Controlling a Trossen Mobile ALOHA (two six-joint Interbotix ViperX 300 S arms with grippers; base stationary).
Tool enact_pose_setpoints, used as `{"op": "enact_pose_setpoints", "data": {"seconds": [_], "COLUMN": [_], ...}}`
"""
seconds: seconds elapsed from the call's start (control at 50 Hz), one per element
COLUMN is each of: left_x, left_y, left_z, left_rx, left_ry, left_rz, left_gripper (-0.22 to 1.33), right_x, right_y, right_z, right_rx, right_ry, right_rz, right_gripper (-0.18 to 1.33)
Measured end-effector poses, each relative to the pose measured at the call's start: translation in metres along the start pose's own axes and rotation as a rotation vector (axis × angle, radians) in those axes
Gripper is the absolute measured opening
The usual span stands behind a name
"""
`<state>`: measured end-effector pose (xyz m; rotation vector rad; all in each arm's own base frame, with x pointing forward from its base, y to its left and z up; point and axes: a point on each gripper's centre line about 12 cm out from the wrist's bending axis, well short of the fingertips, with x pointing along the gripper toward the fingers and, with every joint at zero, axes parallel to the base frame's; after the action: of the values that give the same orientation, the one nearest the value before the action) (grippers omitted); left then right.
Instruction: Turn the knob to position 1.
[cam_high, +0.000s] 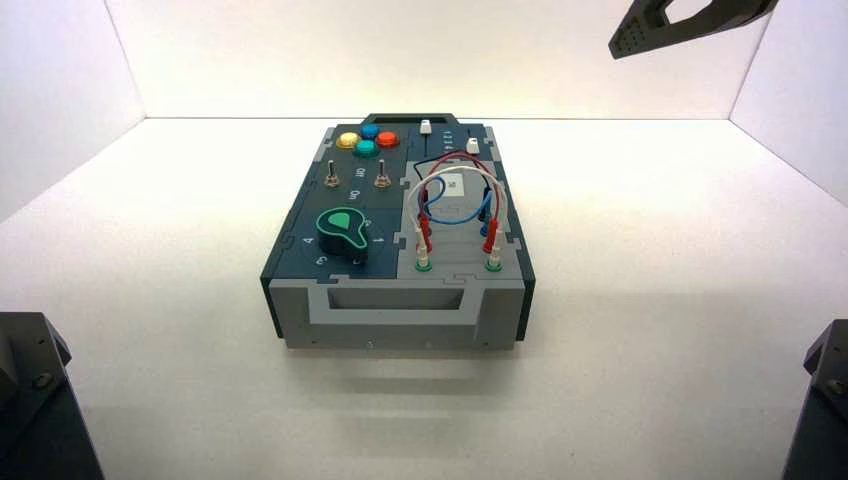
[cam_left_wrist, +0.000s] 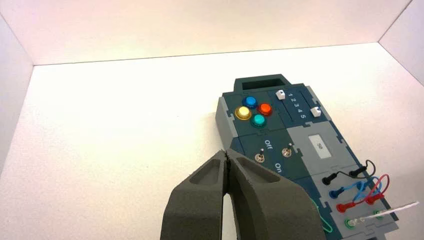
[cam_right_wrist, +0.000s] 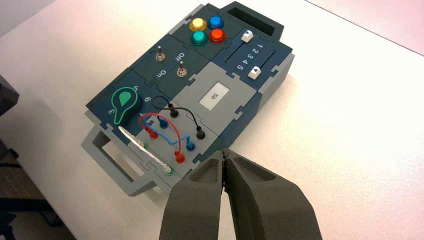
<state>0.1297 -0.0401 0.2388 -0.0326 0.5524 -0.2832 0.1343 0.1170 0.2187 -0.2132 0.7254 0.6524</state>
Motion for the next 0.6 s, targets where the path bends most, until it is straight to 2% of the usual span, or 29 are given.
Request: {"op": "enact_pose_setpoints", "data": {"seconds": [0.48, 0.54, 0.6], "left_x": [0.0002, 0.0012, 0.0032], "left_y": [-0.0001, -0.0013, -0.0065], "left_z": [-0.0002, -0.0003, 0.0011], "left_rx": [0.002, 0.010, 0.041], "left_ry": [0.006, 0.022, 0.062], "left_rz": [-0.001, -0.008, -0.039], "left_gripper": [-0.16, -0.16, -0.16], "right_x": [0.0000, 0.0000, 0.0002], "right_y": [0.0003, 0.0000, 0.0000], "right_z": [0.0000, 0.0000, -0.0004], "right_rx": [0.000, 0.002, 0.003], "right_ry": [0.000, 0.000, 0.000], "right_rz": [0.001, 0.000, 0.000], "right_gripper": [-0.14, -0.14, -0.14]}}
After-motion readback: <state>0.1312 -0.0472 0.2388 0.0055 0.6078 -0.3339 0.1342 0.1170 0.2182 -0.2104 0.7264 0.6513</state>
